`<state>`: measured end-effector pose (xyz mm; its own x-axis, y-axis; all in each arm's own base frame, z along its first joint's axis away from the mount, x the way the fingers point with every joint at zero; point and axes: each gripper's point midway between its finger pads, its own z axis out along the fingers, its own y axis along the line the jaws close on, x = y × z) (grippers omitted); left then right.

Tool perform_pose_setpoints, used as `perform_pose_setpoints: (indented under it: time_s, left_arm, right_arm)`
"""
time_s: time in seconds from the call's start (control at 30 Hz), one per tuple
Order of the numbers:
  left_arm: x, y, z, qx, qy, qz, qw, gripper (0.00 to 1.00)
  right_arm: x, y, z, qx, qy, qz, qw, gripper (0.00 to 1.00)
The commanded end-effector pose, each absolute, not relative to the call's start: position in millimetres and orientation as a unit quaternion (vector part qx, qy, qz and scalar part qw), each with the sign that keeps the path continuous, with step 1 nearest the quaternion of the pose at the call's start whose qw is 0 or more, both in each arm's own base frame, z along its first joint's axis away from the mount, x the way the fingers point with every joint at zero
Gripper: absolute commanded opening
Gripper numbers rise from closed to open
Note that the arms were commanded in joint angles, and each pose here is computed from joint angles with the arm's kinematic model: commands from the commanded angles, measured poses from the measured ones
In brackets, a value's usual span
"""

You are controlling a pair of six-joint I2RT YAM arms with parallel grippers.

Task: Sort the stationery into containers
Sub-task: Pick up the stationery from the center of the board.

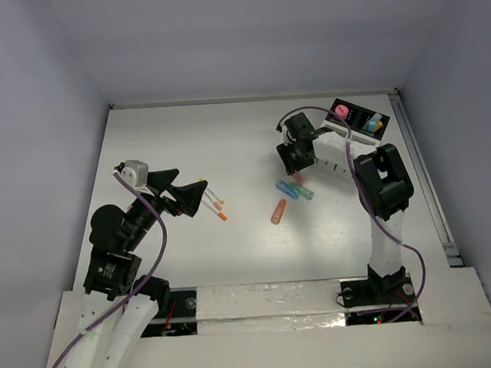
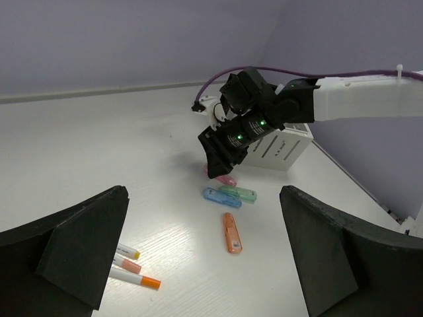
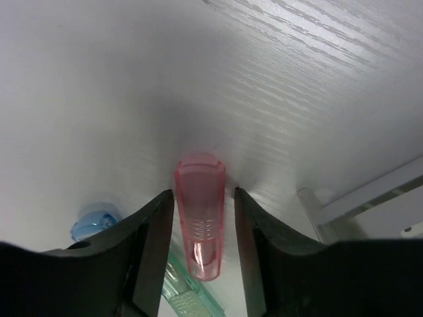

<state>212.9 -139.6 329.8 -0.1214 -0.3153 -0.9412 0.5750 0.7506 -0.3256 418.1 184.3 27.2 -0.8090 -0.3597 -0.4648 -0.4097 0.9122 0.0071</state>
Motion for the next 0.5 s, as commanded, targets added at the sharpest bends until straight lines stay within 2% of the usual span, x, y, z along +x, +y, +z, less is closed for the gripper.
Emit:
perform_pose_setpoints:
  time_s: [0.0,0.03,0.07,0.13,0.3,0.47]
  left_arm:
    - [213.9,-140.8,338.9,0.104,0.653,-0.344,0.667,0.99]
    - [213.6,-140.4,339.9,0.103,0.652,-0.343,0.668,0.99]
    - [213.4,-140.6,340.3,0.104,0.652,-0.344,0.668,0.99]
    - [214.1,-140.9,339.6,0.104,0.653,-0.344,0.667,0.99]
    - [214.2,-141.7,339.6,0.105,0.653,-0.345,0.666,0.99]
    - [215.1,-141.4,338.6,0.104,0.654,-0.344,0.666,0.99]
  right_arm:
    - [426.1,191.7,31.6,-0.204,0.947,0.072,0.238,0.47]
    - [426.4,191.9,31.4,-0.203,0.947,0.072,0.238,0.41]
    - [427.6,192.5,32.9,-0.203,0.946,0.073,0.241,0.3]
    - [429.2,193.9,37.8,-0.201,0.944,0.077,0.249,0.19]
    - [441.7,213.3,92.9,-0.2,0.917,0.102,0.329,0.18]
    - [452.7,219.5,203.8,-0.159,0.855,0.136,0.475,0.19]
